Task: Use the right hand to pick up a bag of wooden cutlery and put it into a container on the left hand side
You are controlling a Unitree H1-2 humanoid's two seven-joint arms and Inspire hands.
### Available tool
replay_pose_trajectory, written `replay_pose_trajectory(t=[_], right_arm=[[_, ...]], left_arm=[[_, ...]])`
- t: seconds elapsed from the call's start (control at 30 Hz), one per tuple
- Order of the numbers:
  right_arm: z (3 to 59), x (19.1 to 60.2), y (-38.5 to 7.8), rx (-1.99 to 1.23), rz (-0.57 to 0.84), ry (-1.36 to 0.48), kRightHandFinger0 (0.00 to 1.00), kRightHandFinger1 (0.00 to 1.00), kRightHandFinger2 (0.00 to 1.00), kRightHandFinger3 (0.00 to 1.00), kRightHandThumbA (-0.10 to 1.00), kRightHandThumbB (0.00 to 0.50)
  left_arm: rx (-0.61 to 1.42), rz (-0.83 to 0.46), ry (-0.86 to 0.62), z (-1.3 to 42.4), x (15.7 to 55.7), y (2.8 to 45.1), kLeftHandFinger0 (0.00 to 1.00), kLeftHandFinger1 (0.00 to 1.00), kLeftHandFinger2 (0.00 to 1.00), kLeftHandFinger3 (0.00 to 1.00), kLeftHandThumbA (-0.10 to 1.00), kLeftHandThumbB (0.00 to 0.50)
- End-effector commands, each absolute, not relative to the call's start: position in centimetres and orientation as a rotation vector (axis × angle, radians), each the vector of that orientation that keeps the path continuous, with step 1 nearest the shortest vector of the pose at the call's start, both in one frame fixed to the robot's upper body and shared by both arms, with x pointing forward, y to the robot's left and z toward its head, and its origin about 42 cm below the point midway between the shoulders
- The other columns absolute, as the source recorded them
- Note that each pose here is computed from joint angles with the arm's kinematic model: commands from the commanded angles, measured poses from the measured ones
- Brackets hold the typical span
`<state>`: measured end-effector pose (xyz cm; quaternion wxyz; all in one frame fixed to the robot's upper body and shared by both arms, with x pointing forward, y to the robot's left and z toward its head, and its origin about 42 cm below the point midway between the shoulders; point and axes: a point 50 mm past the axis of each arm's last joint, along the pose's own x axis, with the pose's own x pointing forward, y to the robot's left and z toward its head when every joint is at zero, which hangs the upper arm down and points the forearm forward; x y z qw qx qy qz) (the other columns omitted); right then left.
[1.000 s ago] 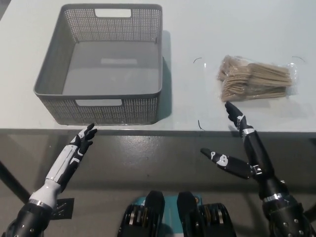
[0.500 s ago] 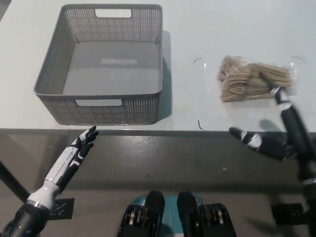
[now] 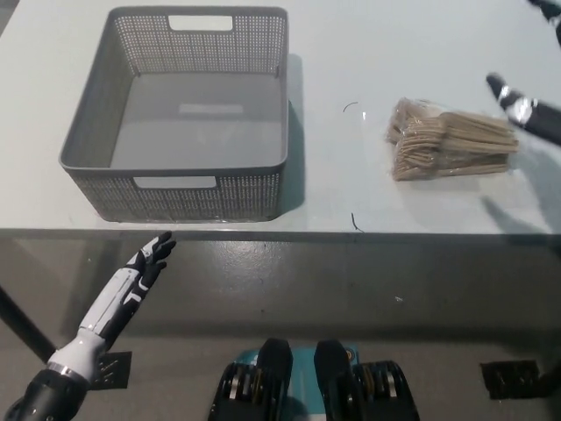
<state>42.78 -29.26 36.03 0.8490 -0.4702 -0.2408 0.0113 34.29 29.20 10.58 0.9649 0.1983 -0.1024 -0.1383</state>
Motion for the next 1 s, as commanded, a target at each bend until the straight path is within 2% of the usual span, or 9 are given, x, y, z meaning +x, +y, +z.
replay_pose_trajectory(t=[0.0, 0.17, 0.3, 0.47, 0.63, 0.8, 0.83, 0.97], right_arm=[[39.1, 44.8, -29.5, -1.098, 0.04, -0.434, 1.0, 1.0, 1.0, 1.0, 0.62, 0.5], [39.0, 47.7, -29.2, -1.222, 0.143, -0.321, 1.0, 1.0, 1.0, 1.0, 0.57, 0.5], [39.3, 49.6, -28.7, -1.284, 0.221, -0.256, 1.0, 1.0, 1.0, 1.0, 0.55, 0.5], [40.1, 51.2, -28.5, -1.342, 0.315, -0.213, 1.0, 1.0, 1.0, 1.0, 0.53, 0.5], [41.0, 52.1, -28.6, -1.401, 0.38, -0.157, 1.0, 1.0, 1.0, 1.0, 0.62, 0.5], [41.6, 52.3, -28.5, -1.459, 0.397, -0.119, 1.0, 1.0, 1.0, 1.0, 0.62, 0.5], [41.7, 52.4, -28.4, -1.481, 0.402, -0.113, 1.0, 1.0, 1.0, 1.0, 0.66, 0.5], [41.9, 52.4, -28.4, -1.508, 0.42, -0.071, 1.0, 1.0, 1.0, 1.0, 0.64, 0.5]], left_arm=[[0.414, -0.306, -0.269, 11.2, 34.0, 29.2, 1.0, 1.0, 1.0, 1.0, 1.0, 0.356], [0.384, -0.307, -0.235, 10.1, 32.8, 28.9, 1.0, 1.0, 1.0, 1.0, 1.0, 0.401], [0.407, -0.312, -0.241, 10.1, 32.6, 29.1, 1.0, 1.0, 1.0, 1.0, 1.0, 0.369], [0.395, -0.314, -0.238, 10.2, 32.8, 28.9, 1.0, 1.0, 1.0, 1.0, 1.0, 0.381], [0.387, -0.319, -0.244, 10.3, 32.9, 28.8, 1.0, 1.0, 1.0, 1.0, 1.0, 0.368], [0.399, -0.329, -0.243, 10.4, 33.0, 28.8, 1.0, 1.0, 1.0, 1.0, 1.0, 0.374], [0.397, -0.328, -0.238, 10.3, 33.0, 28.8, 1.0, 1.0, 1.0, 1.0, 1.0, 0.377], [0.407, -0.334, -0.241, 10.6, 33.1, 28.7, 1.0, 1.0, 1.0, 1.0, 1.0, 0.376]])
